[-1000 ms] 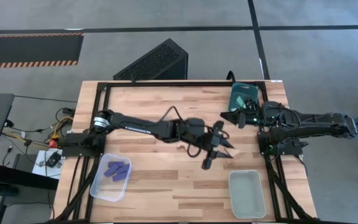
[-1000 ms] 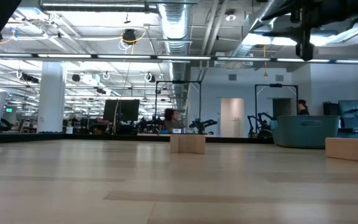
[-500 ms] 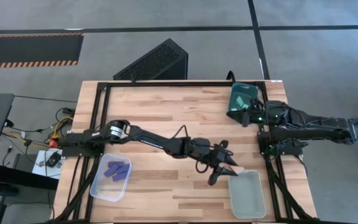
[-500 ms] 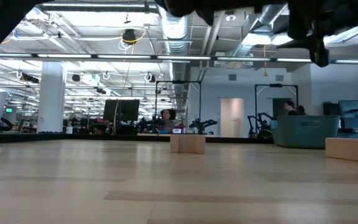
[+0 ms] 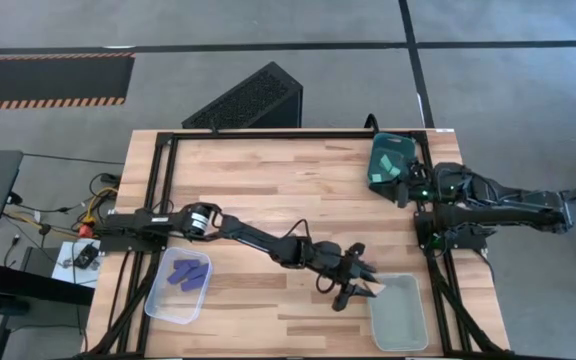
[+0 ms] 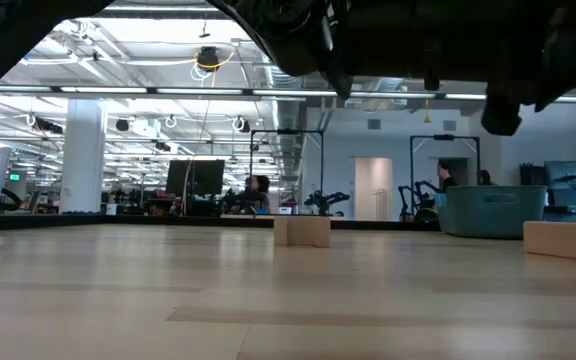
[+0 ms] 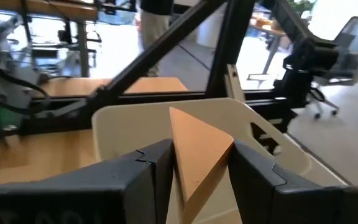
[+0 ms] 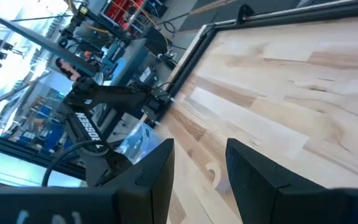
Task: Sort & place blocks by color
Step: Put the top brown block into the gray bin, then put the bottom brown block into the gray bin
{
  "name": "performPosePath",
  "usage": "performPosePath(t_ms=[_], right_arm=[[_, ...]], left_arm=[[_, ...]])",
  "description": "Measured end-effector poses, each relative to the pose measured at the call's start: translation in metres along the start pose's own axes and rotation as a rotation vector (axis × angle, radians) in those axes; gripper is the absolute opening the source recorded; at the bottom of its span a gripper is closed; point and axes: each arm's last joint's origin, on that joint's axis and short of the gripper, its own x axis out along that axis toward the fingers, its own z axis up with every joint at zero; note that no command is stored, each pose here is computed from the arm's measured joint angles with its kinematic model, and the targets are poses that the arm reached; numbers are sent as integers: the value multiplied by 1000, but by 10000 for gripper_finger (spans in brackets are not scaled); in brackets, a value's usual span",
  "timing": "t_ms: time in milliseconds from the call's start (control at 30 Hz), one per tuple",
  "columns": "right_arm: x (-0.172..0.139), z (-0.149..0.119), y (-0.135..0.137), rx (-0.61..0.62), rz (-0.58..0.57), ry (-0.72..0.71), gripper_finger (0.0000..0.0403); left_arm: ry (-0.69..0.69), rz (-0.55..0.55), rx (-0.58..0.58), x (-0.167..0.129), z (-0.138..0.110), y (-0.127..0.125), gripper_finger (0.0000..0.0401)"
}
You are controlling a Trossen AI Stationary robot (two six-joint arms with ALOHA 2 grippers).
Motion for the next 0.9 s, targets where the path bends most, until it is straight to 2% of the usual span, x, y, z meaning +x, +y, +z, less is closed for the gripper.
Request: performPosePath(t_ms=[300,533,633,767,900], right_arm=[[0,-2,1,-7,12,16,166],[0,-2,1,-9,8,9,166],[0,-2,1,-9,8,8,166],[0,-2,2,-6,9,9,166],[0,-2,2,-2,9,8,166]], left_arm=[[-15,84,33,1,2,-4,142],[-34,85,36,1,3,-5,145],[-29,120,34,1,3,-4,145],[-28,132,-12,0,3,1,145],[-59,144,-70,-1,14,10,145]])
